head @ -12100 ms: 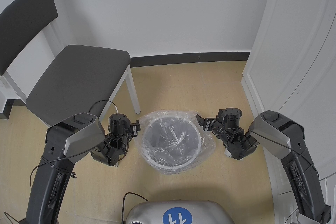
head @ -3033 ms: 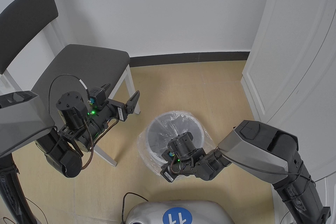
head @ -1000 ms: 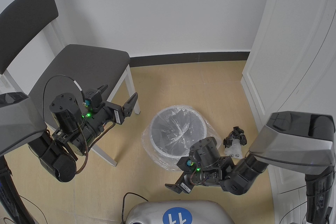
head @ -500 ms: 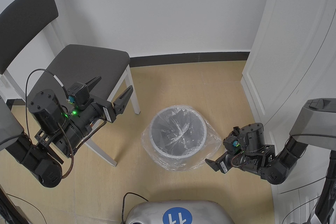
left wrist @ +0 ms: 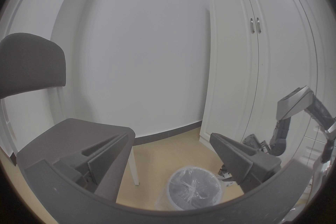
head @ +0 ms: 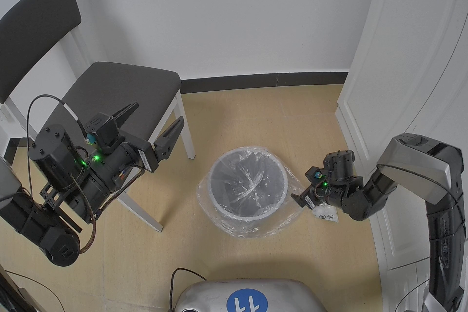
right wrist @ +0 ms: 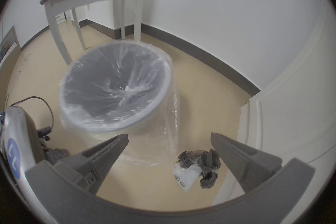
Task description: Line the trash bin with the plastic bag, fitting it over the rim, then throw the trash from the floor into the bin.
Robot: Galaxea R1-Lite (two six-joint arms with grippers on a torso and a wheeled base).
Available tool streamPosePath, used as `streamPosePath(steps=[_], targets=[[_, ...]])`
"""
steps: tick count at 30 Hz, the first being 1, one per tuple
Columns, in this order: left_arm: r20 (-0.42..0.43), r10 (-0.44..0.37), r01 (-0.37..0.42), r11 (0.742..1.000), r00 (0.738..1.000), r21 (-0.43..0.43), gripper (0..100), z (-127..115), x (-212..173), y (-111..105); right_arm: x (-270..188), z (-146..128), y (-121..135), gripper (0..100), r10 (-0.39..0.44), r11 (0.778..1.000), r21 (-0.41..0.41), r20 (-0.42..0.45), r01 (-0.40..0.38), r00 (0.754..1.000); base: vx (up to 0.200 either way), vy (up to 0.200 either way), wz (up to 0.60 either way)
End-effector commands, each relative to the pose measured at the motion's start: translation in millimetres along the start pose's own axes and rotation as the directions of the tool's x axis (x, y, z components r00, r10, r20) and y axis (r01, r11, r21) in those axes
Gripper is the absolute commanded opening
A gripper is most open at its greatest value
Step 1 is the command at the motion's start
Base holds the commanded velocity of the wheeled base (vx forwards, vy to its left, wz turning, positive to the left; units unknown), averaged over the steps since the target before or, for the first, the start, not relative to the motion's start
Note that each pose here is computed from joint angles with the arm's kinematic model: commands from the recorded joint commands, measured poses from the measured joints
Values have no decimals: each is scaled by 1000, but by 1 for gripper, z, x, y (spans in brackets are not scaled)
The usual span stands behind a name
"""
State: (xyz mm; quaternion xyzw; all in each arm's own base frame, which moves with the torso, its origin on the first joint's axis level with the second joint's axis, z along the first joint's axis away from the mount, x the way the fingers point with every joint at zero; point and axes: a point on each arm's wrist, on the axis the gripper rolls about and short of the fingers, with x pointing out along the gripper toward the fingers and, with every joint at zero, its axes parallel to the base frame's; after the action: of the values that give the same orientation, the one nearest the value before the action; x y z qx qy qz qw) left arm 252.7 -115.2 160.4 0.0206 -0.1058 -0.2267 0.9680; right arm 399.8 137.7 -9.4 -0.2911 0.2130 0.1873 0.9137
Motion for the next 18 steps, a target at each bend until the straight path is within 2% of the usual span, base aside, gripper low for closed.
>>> streamPosePath(steps=[1,4,8,12,18], targets=[[-34,-6,6,1000,999,3,100,-11,5,-1,63,-23,-18,100,5,1000,5,-95,-5,995,0,0,0],[-52,-6,6,1000,999,2,100,-18,8,-1,78,-20,-27,100,-5,1000,2,-98,5,995,0,0,0],[-89,-7,8,1000,996,4,100,-30,13,-2,101,-35,-46,100,-6,1000,-31,-154,1,988,0,0,0],[-112,-11,11,1000,994,2,100,-38,16,-3,118,-55,-47,100,23,1000,-15,-161,-26,987,0,0,0],[-113,-11,11,1000,994,2,100,-42,21,-3,134,-55,-46,100,59,998,28,-83,-57,995,0,0,0]])
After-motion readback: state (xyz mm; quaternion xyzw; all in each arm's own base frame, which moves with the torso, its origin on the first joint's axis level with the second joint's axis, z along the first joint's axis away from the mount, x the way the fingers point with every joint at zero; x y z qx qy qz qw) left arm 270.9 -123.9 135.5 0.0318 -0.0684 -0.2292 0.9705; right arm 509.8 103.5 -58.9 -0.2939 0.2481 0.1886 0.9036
